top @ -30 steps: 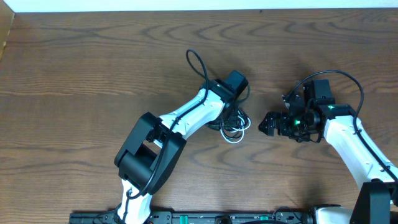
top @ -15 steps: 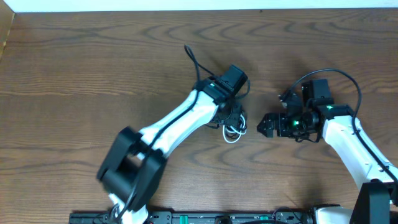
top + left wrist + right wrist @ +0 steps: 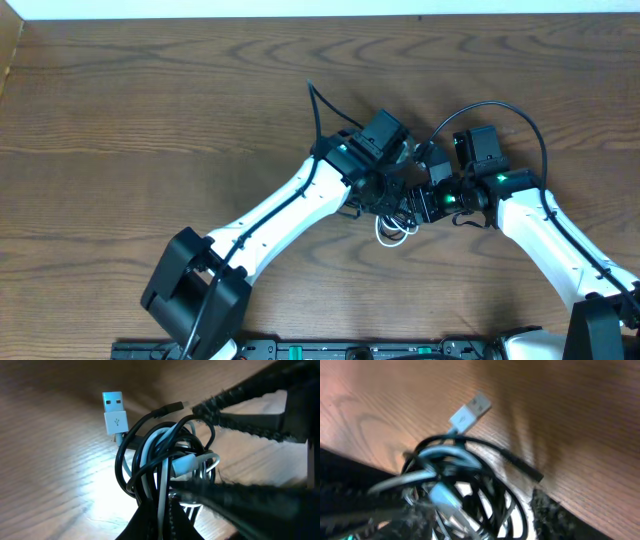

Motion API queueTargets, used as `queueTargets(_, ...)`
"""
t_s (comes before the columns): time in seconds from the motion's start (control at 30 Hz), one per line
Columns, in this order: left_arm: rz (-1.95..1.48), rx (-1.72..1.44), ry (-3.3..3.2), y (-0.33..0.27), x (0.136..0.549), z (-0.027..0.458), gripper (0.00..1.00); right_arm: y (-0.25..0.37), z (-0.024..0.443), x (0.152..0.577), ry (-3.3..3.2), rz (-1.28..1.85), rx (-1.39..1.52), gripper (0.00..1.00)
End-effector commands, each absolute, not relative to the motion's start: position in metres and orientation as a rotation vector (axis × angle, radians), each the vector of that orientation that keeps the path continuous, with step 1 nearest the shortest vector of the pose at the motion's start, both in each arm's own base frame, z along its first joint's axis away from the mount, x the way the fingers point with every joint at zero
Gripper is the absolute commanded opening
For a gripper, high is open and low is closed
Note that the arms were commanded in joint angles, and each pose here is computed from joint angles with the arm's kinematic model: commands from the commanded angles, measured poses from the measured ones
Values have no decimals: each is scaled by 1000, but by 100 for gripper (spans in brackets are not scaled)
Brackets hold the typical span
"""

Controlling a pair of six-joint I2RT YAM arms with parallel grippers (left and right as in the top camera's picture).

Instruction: Untangle cables

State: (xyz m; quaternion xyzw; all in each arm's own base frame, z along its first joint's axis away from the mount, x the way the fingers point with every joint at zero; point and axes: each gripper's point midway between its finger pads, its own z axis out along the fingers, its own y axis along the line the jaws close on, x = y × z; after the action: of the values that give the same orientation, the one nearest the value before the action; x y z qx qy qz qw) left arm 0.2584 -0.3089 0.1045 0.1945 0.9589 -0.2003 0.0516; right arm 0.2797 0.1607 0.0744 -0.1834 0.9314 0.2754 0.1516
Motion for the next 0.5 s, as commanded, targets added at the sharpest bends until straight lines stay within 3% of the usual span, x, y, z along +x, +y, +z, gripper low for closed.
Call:
queueTargets(0.0,-632,640,2914,-312,254,104,8,157,68,277,2696,745,-542,39)
queueTargets(0.03,-632,640,2914,-312,254,104,7,156,66,277,2701,729,-539,27)
queueTargets(0.2,-642,641,2915,-313,254,105,7,147,56,274,2736,667,-522,1)
queueTargets(0.33,-640,640,2915,-313,254,105,7,122,40,274,2832,471,-334,1)
queueTargets(0.47,-547,620,2921,-302,259,101,8,45,25,266,2905,-93,264,1)
